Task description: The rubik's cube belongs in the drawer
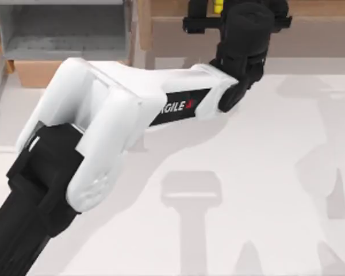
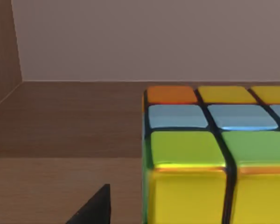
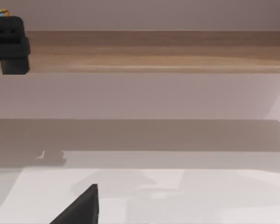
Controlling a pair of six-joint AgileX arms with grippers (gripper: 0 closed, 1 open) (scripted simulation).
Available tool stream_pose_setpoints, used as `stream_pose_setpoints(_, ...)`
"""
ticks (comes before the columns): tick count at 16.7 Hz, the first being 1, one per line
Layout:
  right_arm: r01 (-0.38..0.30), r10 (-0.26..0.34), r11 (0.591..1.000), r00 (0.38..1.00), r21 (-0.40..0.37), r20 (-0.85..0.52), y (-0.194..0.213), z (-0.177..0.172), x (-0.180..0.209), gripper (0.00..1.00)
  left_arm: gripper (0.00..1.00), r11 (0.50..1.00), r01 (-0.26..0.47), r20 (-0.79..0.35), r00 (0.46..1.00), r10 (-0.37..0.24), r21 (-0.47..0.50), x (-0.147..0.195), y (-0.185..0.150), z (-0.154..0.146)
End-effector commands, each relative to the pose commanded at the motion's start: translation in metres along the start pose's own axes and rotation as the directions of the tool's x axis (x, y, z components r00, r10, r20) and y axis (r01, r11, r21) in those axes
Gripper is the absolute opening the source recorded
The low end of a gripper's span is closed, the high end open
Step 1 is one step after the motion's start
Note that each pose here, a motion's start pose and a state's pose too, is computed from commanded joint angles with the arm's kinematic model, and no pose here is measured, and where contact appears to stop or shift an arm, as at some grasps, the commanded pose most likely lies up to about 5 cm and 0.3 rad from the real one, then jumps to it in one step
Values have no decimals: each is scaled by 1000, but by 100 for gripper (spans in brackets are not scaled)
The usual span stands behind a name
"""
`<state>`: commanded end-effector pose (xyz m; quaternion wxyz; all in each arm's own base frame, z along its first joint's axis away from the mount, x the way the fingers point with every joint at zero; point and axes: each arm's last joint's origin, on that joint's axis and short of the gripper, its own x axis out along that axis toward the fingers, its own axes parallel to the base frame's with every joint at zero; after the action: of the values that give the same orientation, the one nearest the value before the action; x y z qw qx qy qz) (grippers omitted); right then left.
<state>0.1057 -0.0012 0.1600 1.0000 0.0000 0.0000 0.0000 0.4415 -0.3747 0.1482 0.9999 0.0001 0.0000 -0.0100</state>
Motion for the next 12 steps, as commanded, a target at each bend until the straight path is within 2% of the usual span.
stream_pose_setpoints(10, 0, 0, 1000, 1000, 0, 0, 0, 0, 0, 100, 2, 1000, 0, 0, 1000, 0, 0, 0, 0, 0)
stream_pose_setpoints(12, 0, 0, 1000, 1000, 0, 0, 0, 0, 0, 100, 0, 1000, 0, 0, 1000, 0, 0, 0, 0, 0)
